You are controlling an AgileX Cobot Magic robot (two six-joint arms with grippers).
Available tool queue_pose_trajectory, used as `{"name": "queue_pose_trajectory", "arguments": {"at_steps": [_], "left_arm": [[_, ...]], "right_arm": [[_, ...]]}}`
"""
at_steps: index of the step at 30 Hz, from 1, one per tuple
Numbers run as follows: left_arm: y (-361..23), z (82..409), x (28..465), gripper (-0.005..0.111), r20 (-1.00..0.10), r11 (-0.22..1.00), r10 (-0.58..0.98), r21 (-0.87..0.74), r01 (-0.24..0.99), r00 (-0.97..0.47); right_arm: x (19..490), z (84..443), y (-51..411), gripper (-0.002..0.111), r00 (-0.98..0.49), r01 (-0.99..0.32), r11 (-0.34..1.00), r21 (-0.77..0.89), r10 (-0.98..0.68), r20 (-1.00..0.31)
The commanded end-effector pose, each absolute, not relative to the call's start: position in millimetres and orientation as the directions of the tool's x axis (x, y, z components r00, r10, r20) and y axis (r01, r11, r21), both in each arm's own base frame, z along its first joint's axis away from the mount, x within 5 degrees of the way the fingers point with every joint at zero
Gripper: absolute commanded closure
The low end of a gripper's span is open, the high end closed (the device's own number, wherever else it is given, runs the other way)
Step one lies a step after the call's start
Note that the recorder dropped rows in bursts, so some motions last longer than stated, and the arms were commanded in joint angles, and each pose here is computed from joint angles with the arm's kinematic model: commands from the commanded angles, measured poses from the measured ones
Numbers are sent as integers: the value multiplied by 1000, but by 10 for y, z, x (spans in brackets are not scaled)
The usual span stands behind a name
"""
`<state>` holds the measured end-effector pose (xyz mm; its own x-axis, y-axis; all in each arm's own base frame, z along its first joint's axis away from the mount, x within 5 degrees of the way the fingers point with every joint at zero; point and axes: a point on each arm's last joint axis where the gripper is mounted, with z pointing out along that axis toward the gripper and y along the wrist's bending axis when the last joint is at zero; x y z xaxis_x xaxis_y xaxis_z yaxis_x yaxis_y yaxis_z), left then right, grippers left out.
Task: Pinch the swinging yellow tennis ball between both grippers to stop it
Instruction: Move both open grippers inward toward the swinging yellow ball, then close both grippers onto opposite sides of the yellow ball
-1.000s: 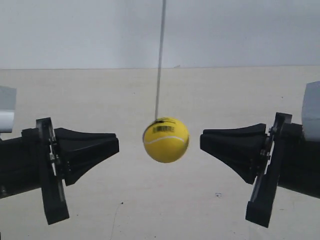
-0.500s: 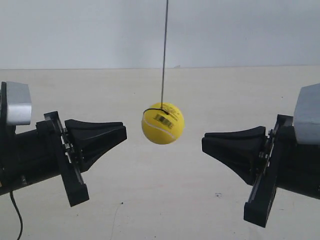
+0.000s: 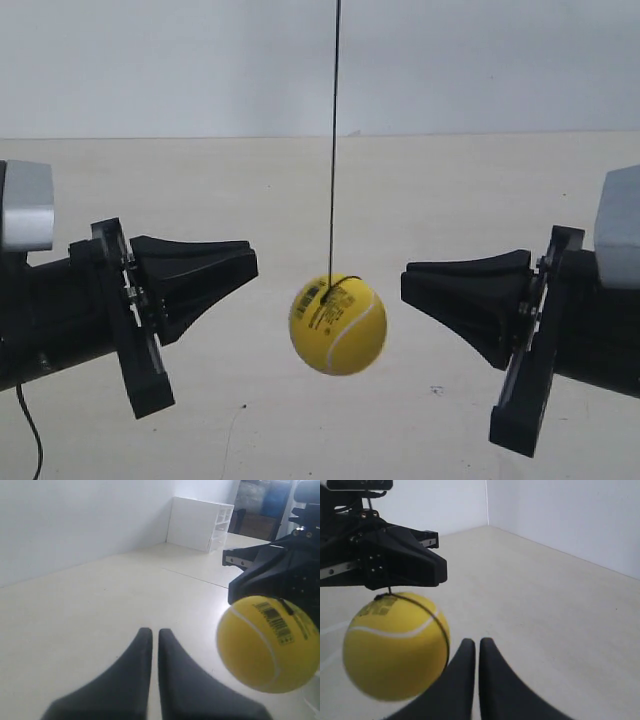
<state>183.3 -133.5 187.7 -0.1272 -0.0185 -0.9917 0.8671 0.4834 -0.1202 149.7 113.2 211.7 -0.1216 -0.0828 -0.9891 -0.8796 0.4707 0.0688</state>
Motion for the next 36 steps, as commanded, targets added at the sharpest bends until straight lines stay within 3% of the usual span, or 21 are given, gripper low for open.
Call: {"name": "queue_pose_trajectory", "arguments": {"at_steps": [1,13,18,23,36], "left_arm": [[-1354,1881,1823,102,-992,464,-22,-119,878,-123],[-1401,1673,1812,102,-979,404,25,-177,897,-204],[-1421,1689,1863,102,-984,403,30,-147,903,-173],[-1450,1749,1936,102,-986,401,7,-149,904,-166],[-1456,1745,1923,102,-987,387,16,-144,911,-162]], "right_arm": [[1496,2152,1146,108,-103,-887,458,62,-65,-993],[1455,2144,1164,108,-108,-908,414,68,-75,-991],[1389,2135,1261,108,-85,-927,373,42,-99,-992],[1434,2095,1276,108,-85,-895,446,12,-144,-986],[1433,2103,1278,108,-80,-896,444,11,-137,-987]]}}
